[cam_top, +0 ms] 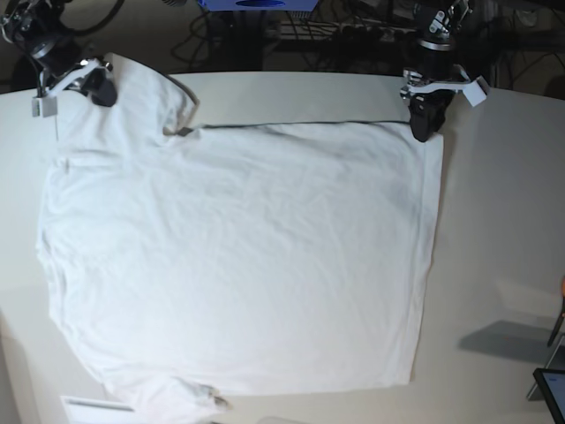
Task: Fold the T-shirt properly
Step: 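Move the left gripper to the shirt's hem corner and grasp it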
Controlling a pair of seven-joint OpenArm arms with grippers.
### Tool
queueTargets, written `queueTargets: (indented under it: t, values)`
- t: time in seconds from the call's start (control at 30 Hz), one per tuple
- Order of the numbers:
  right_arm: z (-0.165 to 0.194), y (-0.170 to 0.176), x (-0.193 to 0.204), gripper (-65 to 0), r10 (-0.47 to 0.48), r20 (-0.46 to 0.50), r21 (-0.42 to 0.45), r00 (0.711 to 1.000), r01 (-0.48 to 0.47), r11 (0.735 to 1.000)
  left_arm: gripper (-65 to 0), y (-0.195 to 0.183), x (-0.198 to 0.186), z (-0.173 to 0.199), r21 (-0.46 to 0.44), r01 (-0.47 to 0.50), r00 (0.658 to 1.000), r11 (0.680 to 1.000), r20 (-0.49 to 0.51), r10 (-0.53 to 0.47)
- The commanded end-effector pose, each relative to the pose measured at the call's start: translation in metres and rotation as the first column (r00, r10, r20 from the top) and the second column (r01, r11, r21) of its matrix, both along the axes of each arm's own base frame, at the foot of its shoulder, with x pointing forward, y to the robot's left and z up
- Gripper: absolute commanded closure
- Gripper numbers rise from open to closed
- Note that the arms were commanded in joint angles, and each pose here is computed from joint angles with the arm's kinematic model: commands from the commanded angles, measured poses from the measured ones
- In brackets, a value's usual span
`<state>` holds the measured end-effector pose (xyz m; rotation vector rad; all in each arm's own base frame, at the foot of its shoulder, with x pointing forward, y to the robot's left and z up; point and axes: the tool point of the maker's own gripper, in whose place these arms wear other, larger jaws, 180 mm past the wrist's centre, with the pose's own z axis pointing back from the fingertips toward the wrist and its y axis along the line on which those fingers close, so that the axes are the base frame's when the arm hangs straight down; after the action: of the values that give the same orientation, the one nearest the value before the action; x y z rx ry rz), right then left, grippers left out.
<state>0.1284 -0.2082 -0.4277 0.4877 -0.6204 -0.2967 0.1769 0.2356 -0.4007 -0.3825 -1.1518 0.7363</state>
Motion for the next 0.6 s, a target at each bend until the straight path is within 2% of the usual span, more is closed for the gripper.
queueTargets:
  t: [0.0,0.13,0.33,0.47,0.57]
  values:
    - [-0.022,-0.005,-0.033,-0.3,0.042,-0.18,-0.05,0.983,-0.051,0.997,-18.6,-0.004,-0.003,0.005,-0.011,0.014,1.0,1.0,0.006,-0.014]
    - [-0.022,-0.005,-0.033,-0.3,0.042,-0.18,-0.05,0.983,-0.051,0.997,-16.6,-0.016,-0.007,0.021,-0.037,0.028,0.999,0.999,0.019,-0.027]
    - [-0.022,-0.004,-0.033,-0.3,0.041,-0.181,-0.049,0.983,-0.051,0.998,-17.6,-0.011,-0.026,0.018,0.025,-0.026,0.996,0.999,-0.086,0.028]
    - [-0.022,-0.004,-0.033,-0.3,0.041,-0.181,-0.049,0.983,-0.051,0.998,-19.1,-0.01,-0.035,0.02,0.042,-0.026,0.993,0.999,-0.11,0.031]
    - [-0.023,-0.004,-0.035,-0.3,0.041,-0.186,-0.048,0.982,-0.051,0.998,-19.1,0.007,-0.044,0.025,0.081,-0.042,0.991,0.996,-0.124,0.052]
